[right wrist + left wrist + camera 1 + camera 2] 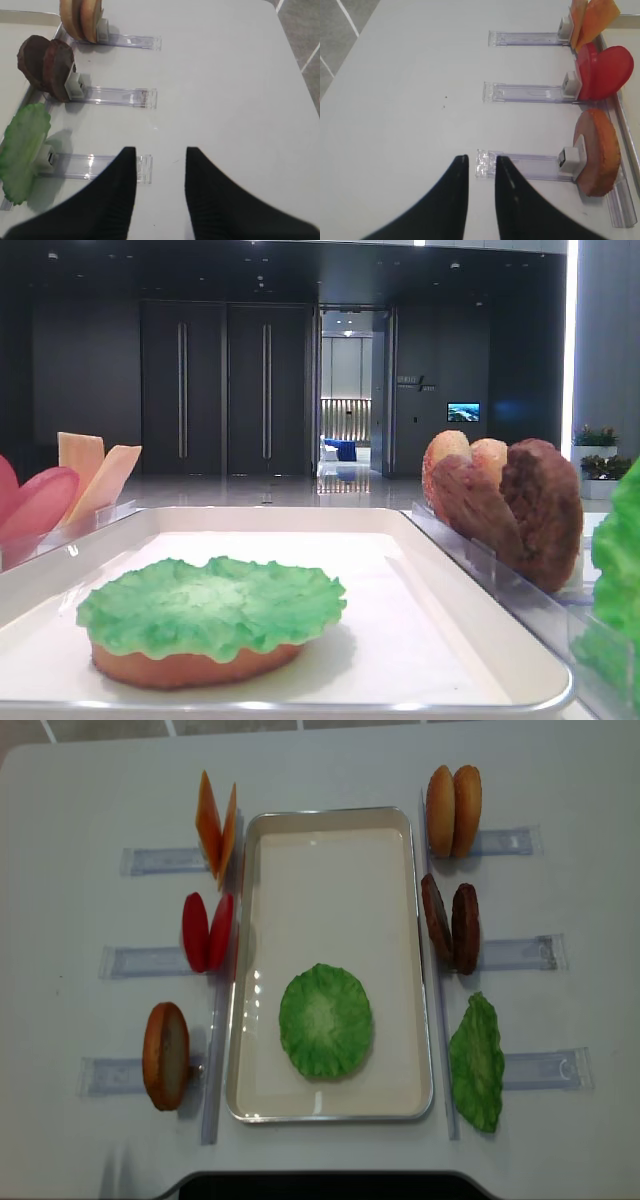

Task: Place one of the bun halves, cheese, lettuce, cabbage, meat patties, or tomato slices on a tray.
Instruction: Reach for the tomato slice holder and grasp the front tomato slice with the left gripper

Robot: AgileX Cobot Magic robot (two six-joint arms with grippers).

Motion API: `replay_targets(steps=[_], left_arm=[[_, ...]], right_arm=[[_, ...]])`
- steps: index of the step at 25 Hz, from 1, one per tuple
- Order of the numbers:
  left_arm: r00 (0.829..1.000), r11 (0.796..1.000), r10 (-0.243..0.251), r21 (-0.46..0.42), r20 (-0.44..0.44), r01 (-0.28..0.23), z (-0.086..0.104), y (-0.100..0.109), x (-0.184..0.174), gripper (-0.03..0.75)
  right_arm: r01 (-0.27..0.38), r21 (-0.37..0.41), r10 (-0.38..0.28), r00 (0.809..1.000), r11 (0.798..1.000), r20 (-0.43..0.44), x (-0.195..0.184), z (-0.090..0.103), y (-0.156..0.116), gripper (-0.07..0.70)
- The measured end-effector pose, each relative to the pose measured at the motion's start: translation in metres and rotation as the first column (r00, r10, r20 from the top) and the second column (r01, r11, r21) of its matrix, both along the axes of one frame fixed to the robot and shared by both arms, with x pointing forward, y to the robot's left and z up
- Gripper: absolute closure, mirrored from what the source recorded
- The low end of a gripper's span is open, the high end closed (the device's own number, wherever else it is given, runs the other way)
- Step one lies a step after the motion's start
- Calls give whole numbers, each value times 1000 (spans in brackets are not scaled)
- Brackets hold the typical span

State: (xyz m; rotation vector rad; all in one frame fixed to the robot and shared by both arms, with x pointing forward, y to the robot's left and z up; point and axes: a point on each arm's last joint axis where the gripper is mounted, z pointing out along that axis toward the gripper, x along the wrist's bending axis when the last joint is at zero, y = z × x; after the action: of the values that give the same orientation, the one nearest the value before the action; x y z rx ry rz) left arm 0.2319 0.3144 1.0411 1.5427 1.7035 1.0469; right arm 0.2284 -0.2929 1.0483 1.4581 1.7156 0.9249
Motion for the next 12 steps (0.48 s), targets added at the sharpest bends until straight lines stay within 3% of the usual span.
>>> replay_targets(steps=[12], left_arm=[[1000, 1000, 0, 0, 0, 0, 0, 0, 0, 575]], right_arm=[[0, 0, 0, 1000, 1000, 0, 0, 0, 0, 397]])
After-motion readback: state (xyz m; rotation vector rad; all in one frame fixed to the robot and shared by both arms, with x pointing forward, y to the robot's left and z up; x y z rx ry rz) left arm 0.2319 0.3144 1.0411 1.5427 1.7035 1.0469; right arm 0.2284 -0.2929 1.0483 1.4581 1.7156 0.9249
